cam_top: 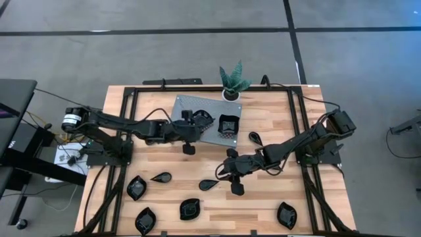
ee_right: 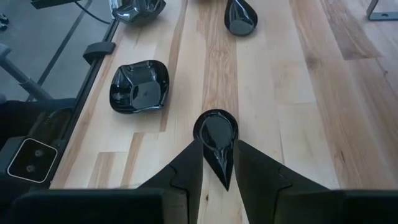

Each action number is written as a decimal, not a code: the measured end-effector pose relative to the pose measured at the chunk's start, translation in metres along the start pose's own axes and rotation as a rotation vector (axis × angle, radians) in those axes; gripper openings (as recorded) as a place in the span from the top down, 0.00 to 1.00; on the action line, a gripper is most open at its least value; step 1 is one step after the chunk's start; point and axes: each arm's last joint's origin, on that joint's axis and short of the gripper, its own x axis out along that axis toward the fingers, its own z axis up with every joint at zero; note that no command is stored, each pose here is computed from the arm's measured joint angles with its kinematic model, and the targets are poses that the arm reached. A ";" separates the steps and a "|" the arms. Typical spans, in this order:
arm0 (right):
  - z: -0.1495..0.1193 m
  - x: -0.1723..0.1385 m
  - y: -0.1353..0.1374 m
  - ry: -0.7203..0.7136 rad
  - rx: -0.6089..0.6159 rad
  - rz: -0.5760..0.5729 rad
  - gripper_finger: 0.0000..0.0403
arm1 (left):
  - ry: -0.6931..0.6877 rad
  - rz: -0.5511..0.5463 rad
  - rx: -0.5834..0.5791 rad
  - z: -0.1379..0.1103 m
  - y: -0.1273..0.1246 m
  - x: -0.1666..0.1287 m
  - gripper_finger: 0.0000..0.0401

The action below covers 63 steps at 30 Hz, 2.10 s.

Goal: Pick & Place Mini shaped plates
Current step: Stack the leaf shaped plate on top of the leaf shaped plate on the shelf

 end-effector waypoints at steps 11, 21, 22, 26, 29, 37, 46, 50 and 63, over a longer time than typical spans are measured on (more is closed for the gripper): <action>-0.002 0.000 -0.001 0.016 -0.003 -0.006 0.79 | -0.250 -0.201 -0.141 0.036 -0.053 -0.077 0.76; 0.000 0.000 -0.004 0.005 -0.031 -0.011 0.79 | -0.065 -0.717 -0.628 0.027 -0.164 -0.127 0.76; 0.002 0.000 -0.005 -0.005 -0.032 -0.012 0.79 | -0.033 -0.724 -0.626 0.024 -0.175 -0.126 0.76; 0.010 0.000 -0.005 -0.087 -0.064 0.005 0.79 | 0.079 -0.712 -0.544 0.006 -0.208 -0.120 0.76; 0.015 -0.001 -0.003 -0.136 -0.064 0.020 0.79 | 0.167 -0.655 -0.639 -0.002 -0.219 -0.110 0.76; 0.016 -0.001 0.001 -0.155 -0.071 0.037 0.79 | 0.337 -0.559 -0.955 -0.013 -0.230 -0.090 0.76; 0.015 -0.001 0.004 -0.153 -0.075 0.044 0.79 | 0.344 -0.554 -0.973 -0.013 -0.231 -0.089 0.76; 0.015 -0.001 0.004 -0.153 -0.075 0.045 0.79 | 0.327 -0.535 -0.979 -0.014 -0.232 -0.088 0.76; 0.014 -0.001 0.005 -0.152 -0.076 0.048 0.79 | 0.299 -0.541 -0.869 -0.015 -0.235 -0.081 0.95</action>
